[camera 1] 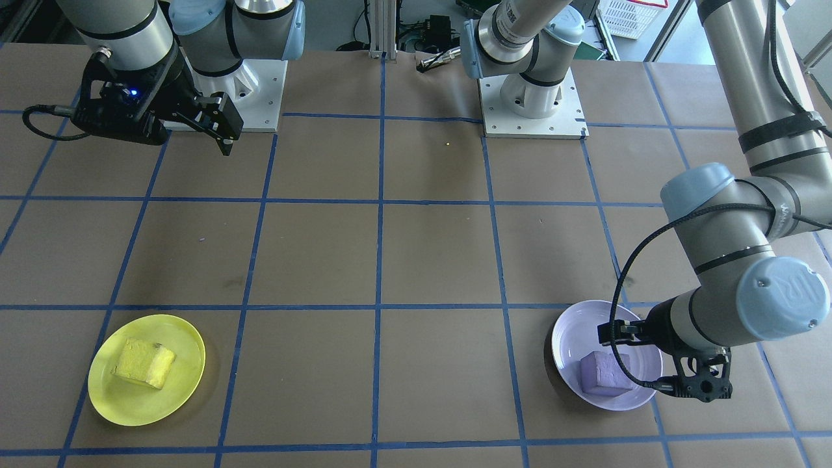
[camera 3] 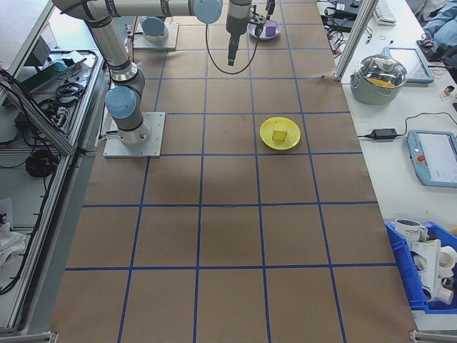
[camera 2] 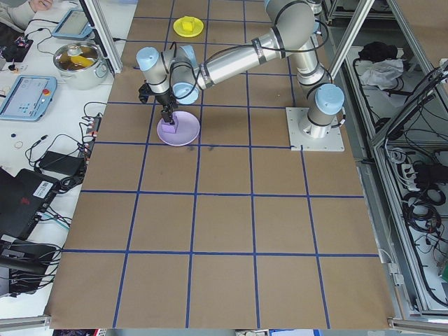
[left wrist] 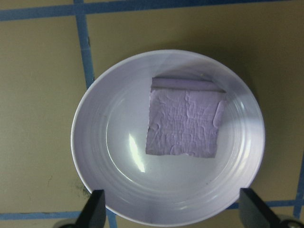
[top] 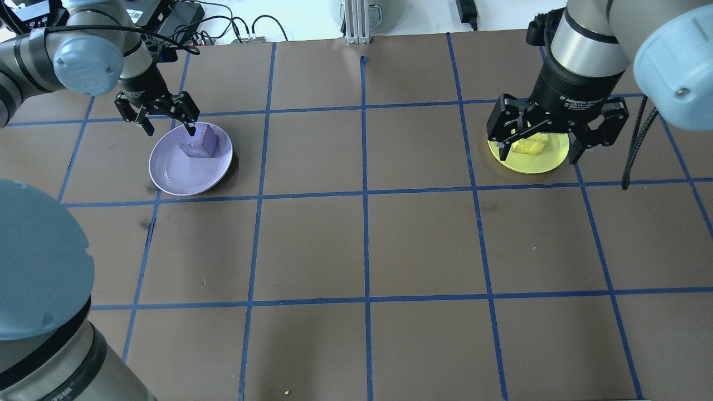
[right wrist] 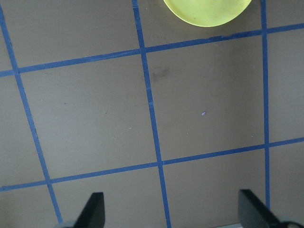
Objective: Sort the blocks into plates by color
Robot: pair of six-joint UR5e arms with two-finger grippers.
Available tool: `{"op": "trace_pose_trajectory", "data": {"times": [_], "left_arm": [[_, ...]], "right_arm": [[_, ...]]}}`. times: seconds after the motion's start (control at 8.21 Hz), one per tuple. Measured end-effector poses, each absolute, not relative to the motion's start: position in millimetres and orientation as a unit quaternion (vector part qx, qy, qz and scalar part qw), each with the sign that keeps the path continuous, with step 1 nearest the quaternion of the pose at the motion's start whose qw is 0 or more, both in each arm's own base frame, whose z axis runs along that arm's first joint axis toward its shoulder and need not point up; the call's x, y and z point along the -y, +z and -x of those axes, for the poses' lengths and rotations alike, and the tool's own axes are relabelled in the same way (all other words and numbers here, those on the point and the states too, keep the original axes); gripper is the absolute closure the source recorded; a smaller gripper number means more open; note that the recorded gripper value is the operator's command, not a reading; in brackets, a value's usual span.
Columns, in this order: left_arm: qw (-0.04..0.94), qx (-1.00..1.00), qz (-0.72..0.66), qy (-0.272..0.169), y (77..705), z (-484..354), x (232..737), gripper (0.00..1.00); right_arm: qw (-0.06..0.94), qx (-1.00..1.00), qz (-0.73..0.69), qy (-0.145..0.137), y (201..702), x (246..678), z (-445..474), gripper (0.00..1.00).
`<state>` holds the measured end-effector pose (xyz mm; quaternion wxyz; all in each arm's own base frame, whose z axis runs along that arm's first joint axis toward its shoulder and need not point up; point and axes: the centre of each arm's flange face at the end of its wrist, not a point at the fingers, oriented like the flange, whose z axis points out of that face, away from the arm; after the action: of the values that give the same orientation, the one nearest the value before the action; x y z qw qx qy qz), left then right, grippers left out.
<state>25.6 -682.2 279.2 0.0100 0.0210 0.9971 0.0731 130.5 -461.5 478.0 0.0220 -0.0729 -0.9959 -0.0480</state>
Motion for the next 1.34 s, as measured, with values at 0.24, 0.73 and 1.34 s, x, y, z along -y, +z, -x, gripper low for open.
{"op": "trace_pose_trajectory", "data": {"times": [0.24, 0.73, 1.34], "left_arm": [[0.01, -0.997, -0.016, 0.072, 333.2, -16.6, 660.6, 0.0], [-0.012, -0.997, 0.065, 0.034, 456.3, 36.2, 589.2, 0.0], [-0.011, -0.996, 0.086, -0.018, 524.7, 94.3, 529.6, 0.0]], "right_arm": [[0.022, 0.996, 0.073, -0.048, 477.5, 461.7, -130.5, 0.0], [0.022, 0.996, 0.073, -0.048, 477.5, 462.1, -130.5, 0.0], [0.022, 0.996, 0.073, -0.047, 477.5, 462.1, -130.5, 0.0]]}}
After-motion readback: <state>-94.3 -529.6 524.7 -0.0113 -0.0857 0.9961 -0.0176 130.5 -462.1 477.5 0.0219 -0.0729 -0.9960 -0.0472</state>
